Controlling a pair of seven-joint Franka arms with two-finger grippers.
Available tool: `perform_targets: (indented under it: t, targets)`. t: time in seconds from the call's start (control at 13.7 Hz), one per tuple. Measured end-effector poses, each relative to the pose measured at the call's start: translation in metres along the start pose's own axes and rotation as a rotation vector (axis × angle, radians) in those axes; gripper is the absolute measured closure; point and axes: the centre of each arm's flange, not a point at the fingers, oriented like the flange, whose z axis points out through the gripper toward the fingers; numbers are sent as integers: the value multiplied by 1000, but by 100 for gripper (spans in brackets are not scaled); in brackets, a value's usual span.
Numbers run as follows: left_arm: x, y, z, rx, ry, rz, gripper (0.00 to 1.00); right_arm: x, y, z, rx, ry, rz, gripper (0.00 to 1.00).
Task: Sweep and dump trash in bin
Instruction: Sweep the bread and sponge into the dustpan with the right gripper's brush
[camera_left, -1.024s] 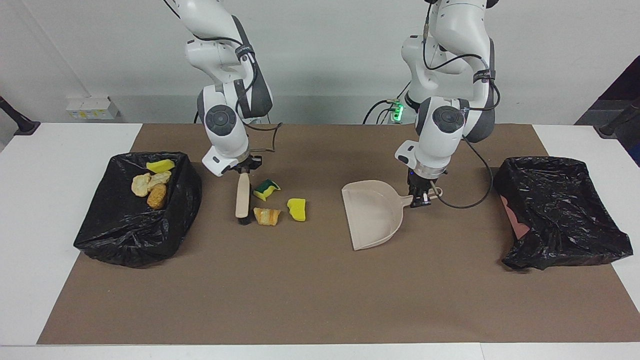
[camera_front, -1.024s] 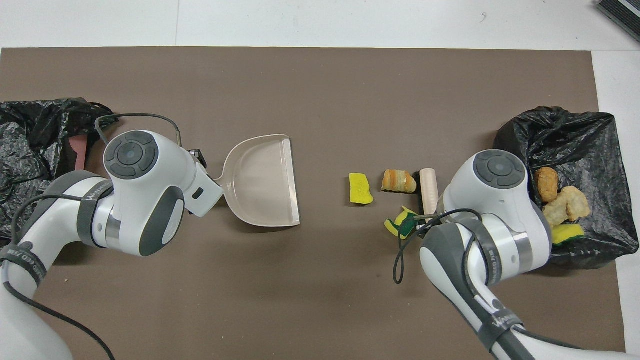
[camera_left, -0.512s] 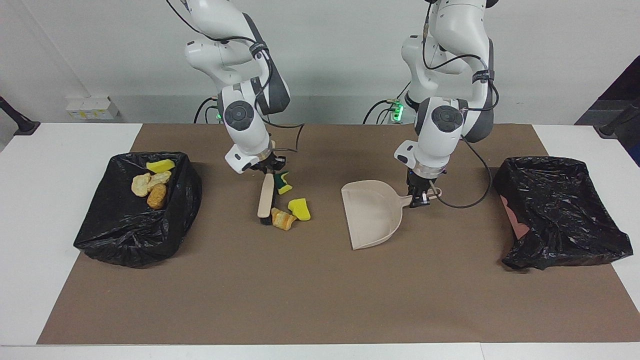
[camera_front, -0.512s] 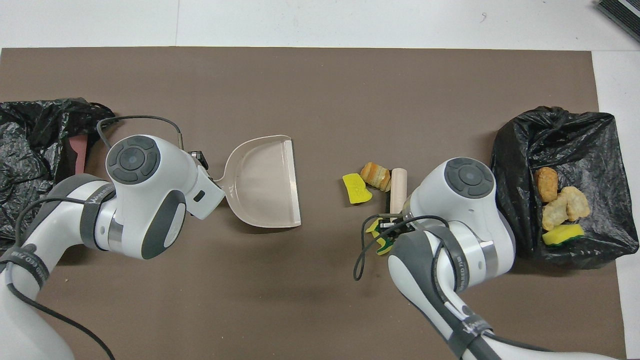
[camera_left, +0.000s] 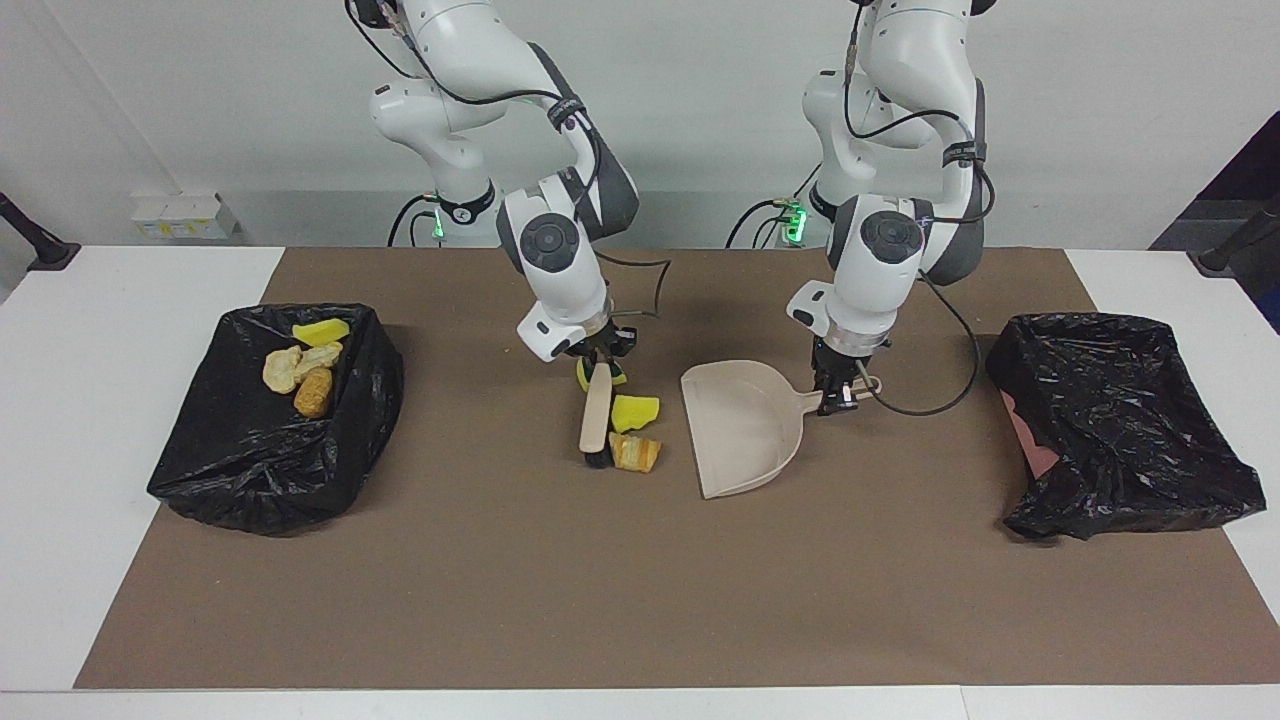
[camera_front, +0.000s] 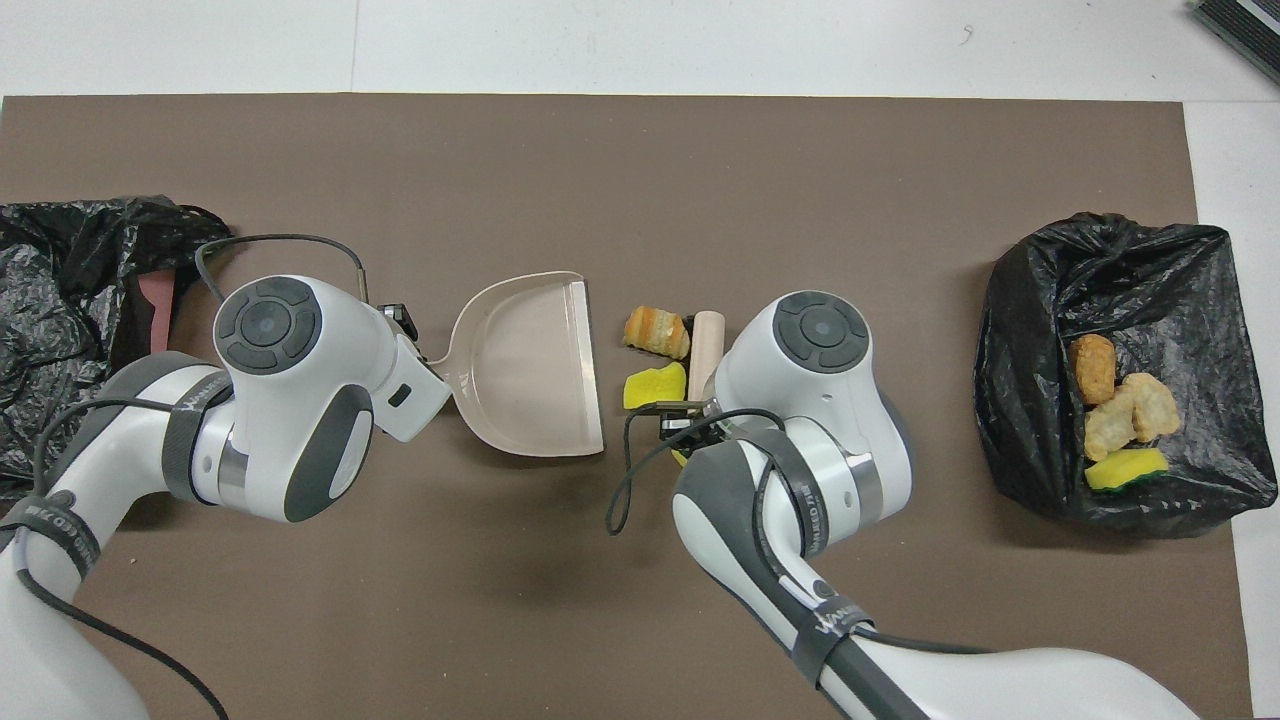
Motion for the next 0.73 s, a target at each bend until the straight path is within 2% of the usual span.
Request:
perform_targets:
  t: [0.44, 0.59, 0.73]
  targets:
    - [0, 0, 0, 1, 0, 0, 68, -15, -74, 5, 118, -20, -46, 75]
    - [0, 0, 0, 1, 0, 0, 68, -18, -85, -2, 126, -17, -63, 75]
    - [0, 0, 0, 2, 1, 0, 68, -23, -81, -15, 108, -63, -65, 75]
